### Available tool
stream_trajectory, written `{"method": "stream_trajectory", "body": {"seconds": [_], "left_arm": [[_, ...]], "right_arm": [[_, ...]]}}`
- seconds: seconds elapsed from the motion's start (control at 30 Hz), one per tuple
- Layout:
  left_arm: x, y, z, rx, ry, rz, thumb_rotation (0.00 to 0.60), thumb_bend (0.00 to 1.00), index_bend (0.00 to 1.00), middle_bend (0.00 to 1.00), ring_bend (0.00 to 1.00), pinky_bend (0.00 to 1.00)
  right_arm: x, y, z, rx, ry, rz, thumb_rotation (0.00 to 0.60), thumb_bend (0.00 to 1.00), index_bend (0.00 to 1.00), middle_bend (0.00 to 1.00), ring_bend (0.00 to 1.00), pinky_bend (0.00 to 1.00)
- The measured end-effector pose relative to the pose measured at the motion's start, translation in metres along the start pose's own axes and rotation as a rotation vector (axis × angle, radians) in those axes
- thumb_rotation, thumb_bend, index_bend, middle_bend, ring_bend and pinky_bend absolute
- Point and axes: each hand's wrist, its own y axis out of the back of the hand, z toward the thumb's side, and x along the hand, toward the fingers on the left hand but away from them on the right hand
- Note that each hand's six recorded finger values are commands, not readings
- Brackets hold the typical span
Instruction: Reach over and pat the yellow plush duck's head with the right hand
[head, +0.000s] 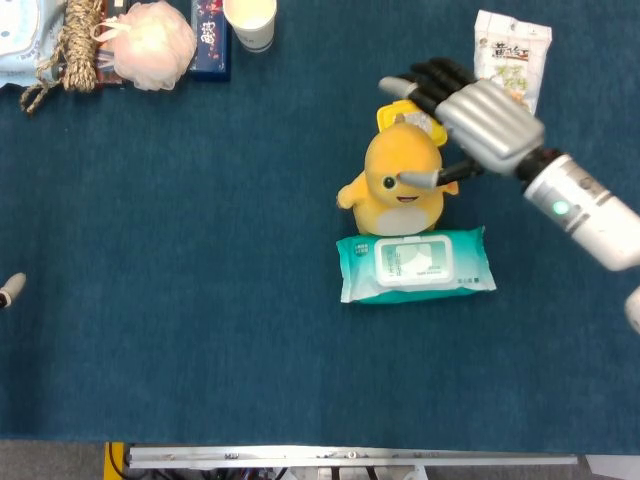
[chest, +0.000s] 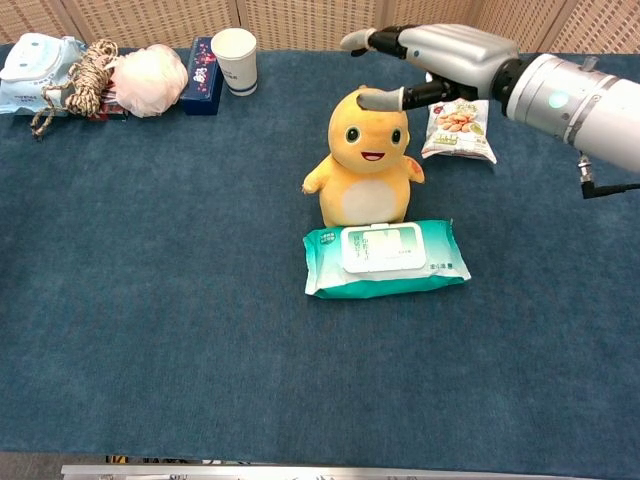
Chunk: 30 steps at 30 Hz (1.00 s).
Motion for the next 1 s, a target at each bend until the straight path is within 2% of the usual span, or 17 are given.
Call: {"method": "stream_trajectory", "body": {"seconds": [0.03, 0.17, 0.33, 0.73, 0.87, 1.0], "left_arm": [[0.000, 0.000, 0.000, -0.001, 0.000, 0.001, 0.600, 0.03, 0.15, 0.07, 0.02, 0.00], [0.002, 0.000, -0.001, -0.001, 0.002, 0.004, 0.600, 0.03, 0.15, 0.07, 0.02, 0.00], [0.004, 0.001, 0.001, -0.003, -0.006, 0.007, 0.600, 0.03, 0.15, 0.07, 0.01, 0.00], [0.008, 0.001, 0.007, -0.001, -0.028, 0.018, 0.600, 0.03, 0.15, 0.07, 0.01, 0.00], [0.007, 0.003, 0.010, -0.004, -0.038, 0.024, 0.600, 0.03, 0.15, 0.07, 0.01, 0.00], [0.005, 0.003, 0.012, -0.006, -0.040, 0.022, 0.600, 0.03, 0.15, 0.07, 0.01, 0.00]], "right_arm": [[0.005, 0.004, -0.006, 0.001, -0.016, -0.014, 0.085, 0.00, 0.09, 0.13, 0.00, 0.00], [0.027, 0.015, -0.026, 0.007, -0.076, -0.062, 0.275, 0.00, 0.09, 0.13, 0.00, 0.00], [0.068, 0.023, -0.056, 0.036, -0.173, -0.116, 0.365, 0.00, 0.09, 0.13, 0.00, 0.00], [0.185, 0.023, -0.110, 0.088, -0.432, -0.217, 0.388, 0.00, 0.09, 0.13, 0.00, 0.00], [0.222, 0.020, -0.119, 0.090, -0.502, -0.251, 0.390, 0.00, 0.09, 0.13, 0.00, 0.00], [0.248, 0.016, -0.118, 0.087, -0.539, -0.272, 0.388, 0.00, 0.09, 0.14, 0.00, 0.00]]}}
